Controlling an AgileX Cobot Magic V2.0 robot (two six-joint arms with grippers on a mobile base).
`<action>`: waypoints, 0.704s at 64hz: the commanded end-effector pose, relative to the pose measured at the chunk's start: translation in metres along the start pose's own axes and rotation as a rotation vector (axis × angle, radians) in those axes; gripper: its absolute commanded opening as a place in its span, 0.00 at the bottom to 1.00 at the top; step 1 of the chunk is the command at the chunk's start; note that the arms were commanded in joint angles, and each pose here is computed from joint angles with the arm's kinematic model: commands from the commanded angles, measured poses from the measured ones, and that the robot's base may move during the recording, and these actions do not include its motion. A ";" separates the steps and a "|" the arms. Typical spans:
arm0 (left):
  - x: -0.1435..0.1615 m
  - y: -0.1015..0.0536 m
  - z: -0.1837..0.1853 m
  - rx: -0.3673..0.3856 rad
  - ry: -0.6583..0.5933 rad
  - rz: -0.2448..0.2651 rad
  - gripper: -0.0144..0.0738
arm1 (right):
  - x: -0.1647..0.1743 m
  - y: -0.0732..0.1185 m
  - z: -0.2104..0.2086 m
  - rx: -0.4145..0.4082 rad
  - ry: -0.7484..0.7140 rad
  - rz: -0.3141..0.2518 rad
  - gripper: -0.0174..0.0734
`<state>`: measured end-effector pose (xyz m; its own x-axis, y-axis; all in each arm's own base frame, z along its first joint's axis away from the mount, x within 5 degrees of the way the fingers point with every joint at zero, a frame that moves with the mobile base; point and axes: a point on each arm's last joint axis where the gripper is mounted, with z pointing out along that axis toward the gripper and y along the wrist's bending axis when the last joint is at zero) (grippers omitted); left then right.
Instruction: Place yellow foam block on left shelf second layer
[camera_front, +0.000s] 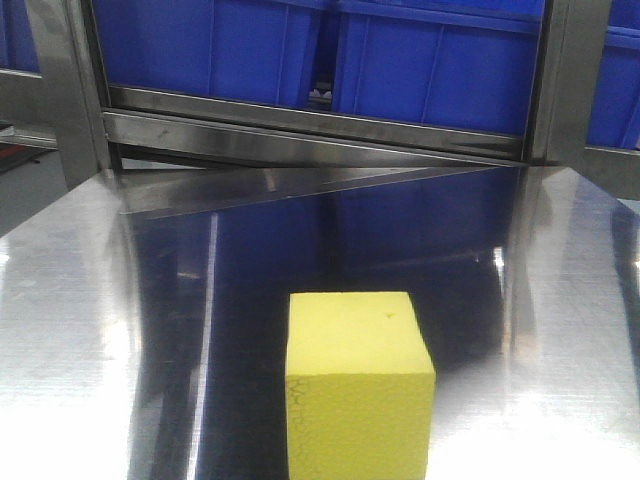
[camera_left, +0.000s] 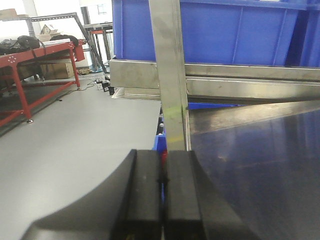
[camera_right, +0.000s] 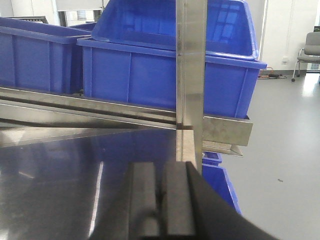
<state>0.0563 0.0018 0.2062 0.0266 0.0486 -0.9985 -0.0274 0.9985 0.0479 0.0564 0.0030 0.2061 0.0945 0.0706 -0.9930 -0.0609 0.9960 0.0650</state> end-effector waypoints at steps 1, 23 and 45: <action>0.000 -0.001 -0.001 0.015 -0.078 -0.011 0.32 | -0.017 0.001 -0.003 -0.005 -0.131 -0.012 0.25; 0.000 -0.001 -0.001 0.015 -0.078 -0.011 0.32 | -0.017 0.001 -0.003 -0.005 -0.131 -0.012 0.25; 0.000 -0.001 -0.001 0.015 -0.078 -0.011 0.32 | -0.017 0.001 -0.003 -0.005 -0.131 -0.012 0.25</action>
<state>0.0563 0.0018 0.2062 0.0266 0.0486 -0.9985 -0.0274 0.9985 0.0479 0.0564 0.0030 0.2061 0.0945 0.0706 -0.9930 -0.0609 0.9960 0.0650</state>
